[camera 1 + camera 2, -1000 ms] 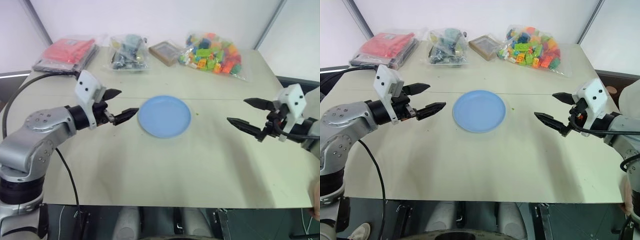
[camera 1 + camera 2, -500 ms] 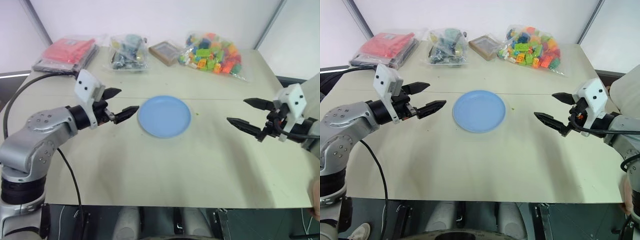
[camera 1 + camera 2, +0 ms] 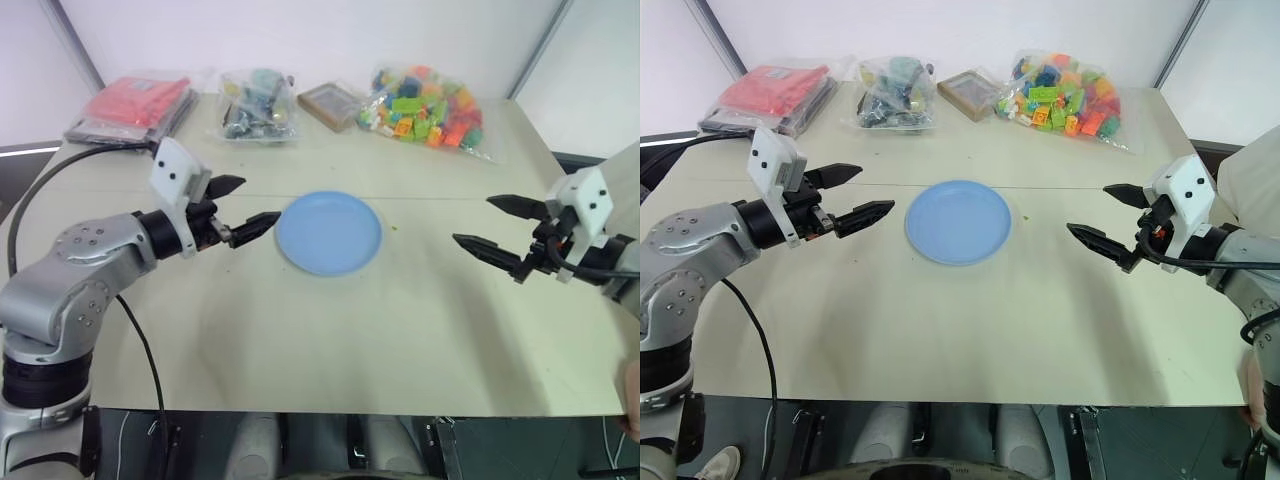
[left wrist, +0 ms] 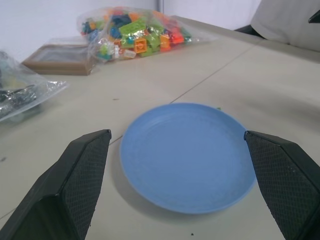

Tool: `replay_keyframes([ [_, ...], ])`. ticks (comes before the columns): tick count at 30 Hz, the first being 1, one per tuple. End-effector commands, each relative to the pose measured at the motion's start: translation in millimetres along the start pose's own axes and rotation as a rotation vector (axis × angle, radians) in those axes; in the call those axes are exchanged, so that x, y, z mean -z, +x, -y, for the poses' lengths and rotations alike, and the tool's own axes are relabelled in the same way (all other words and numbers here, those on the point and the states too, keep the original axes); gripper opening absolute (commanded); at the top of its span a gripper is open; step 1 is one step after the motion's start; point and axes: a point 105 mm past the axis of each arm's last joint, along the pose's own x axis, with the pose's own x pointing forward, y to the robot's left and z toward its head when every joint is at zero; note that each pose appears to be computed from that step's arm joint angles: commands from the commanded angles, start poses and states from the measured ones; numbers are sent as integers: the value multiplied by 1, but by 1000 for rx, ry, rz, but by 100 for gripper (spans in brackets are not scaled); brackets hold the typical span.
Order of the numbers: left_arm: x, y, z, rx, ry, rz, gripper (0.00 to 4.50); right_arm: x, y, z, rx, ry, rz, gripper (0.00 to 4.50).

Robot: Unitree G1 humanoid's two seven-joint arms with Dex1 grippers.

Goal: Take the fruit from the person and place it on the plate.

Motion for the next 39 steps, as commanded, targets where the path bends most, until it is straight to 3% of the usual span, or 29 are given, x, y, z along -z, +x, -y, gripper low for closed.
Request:
replay_keyframes([
  [1,-13,-1,4,15,43,40,446,-11,-4,-2,5,-28,42,450],
  [32,-21,13,5,-11,42,131,446,-16,-2,-4,42,-32,48,450],
  [34,-26,18,2,-45,-6,184,446,-16,-2,-4,44,-34,47,450],
  [37,-39,33,-5,-96,-329,372,446,-17,0,-5,44,-32,52,450],
  [39,-43,42,-8,-99,-444,429,446,-18,1,-5,43,-32,56,450],
])
